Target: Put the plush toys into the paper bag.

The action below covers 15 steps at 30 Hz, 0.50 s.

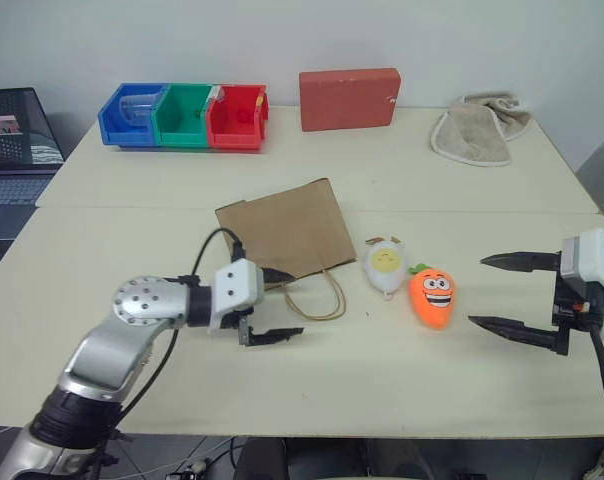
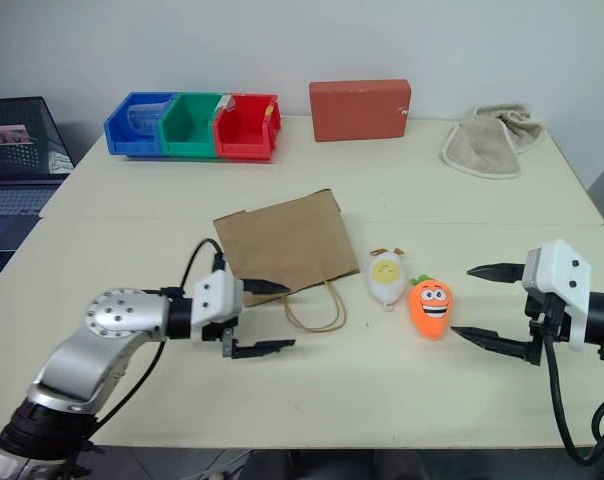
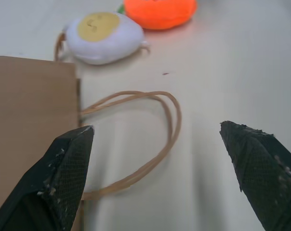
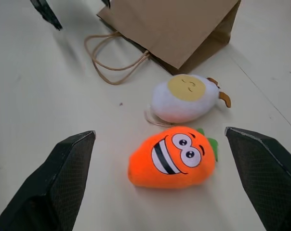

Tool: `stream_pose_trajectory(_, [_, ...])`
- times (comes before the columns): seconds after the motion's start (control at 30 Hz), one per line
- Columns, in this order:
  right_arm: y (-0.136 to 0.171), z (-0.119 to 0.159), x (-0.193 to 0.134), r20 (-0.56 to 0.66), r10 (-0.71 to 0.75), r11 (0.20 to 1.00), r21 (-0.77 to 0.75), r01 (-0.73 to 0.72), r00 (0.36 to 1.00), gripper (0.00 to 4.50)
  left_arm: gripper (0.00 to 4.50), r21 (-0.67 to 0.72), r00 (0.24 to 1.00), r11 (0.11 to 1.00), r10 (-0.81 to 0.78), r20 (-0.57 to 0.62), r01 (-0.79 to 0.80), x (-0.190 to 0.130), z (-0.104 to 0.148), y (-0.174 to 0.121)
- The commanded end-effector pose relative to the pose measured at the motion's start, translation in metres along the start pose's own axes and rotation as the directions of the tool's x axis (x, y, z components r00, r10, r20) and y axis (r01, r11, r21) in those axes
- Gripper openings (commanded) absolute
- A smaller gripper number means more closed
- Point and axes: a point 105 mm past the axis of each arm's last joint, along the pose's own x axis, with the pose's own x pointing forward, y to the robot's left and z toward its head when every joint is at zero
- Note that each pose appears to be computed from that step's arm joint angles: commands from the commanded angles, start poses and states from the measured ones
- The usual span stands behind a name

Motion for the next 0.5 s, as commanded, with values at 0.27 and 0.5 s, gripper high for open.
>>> stream_pose_trajectory(0.27, [0.019, 0.011, 0.012, 0.029, 0.044, 0.999, 0.003, -0.044, 0.999, 4.5, 4.09, 0.071, 0.999, 0.997, 0.002, 0.033, -0.004, 0.032, -0.009, 0.009])
stream_pose_trajectory(0.5, [0.025, 0.01, 0.018, 0.038, 0.055, 0.998, 0.014, -0.055, 0.998, 4.5, 1.96, 0.079, 0.999, 0.997, -0.021, 0.041, 0.018, 0.036, -0.011, 0.011])
